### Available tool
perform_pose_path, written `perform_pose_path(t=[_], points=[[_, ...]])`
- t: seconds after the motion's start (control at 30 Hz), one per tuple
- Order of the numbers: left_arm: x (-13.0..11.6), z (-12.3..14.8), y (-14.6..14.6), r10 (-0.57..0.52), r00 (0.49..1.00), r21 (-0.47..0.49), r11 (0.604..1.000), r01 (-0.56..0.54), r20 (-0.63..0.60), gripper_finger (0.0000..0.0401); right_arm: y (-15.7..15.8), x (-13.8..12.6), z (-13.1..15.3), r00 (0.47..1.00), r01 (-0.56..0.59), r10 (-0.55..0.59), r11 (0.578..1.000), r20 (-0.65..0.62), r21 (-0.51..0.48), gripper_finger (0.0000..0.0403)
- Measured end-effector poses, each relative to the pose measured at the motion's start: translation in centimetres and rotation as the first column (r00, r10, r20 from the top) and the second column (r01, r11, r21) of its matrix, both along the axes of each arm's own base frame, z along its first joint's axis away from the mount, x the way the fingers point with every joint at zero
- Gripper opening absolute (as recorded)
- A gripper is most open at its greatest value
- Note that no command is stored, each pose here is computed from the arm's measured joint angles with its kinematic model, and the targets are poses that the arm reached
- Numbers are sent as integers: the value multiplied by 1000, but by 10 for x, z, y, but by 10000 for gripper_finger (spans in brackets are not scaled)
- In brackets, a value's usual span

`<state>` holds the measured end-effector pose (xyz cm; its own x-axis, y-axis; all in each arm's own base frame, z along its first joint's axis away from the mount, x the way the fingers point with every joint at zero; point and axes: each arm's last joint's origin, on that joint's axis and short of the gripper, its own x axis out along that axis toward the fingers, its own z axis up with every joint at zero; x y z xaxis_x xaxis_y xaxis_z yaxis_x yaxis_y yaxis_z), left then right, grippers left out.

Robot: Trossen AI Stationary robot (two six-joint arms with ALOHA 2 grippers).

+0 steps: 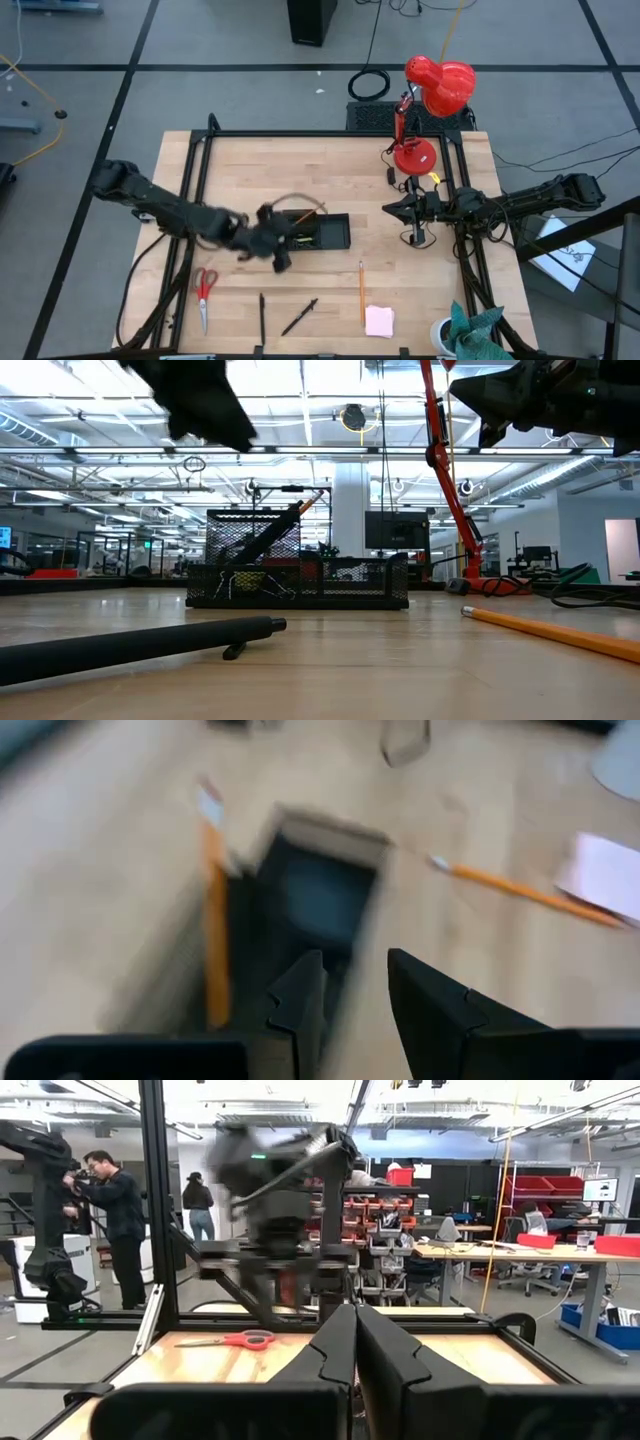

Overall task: Pick and place office supplies into organizer
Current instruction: Put the black pen into the mesh desk organizer

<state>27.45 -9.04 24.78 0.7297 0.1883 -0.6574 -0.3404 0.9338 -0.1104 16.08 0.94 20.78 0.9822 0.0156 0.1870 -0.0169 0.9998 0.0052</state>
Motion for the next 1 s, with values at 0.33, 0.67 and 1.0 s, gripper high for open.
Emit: perform_pose_path(t=[0.33, 0.67, 1.0], points=[[-5, -34, -112, -39, 955, -340, 938, -67, -295, 117, 0, 0, -1, 1000, -4, 4, 1000, -13, 18, 4], [-8, -87, -181, -165, 943, -531, 847, -14, -290, 117, 0, 0, -2, 1000, -5, 6, 1000, -17, 26, 4], [-37, -96, -196, -50, 923, -509, 845, -165, -383, 117, 0, 0, -2, 1000, -5, 6, 1000, -20, 26, 4]])
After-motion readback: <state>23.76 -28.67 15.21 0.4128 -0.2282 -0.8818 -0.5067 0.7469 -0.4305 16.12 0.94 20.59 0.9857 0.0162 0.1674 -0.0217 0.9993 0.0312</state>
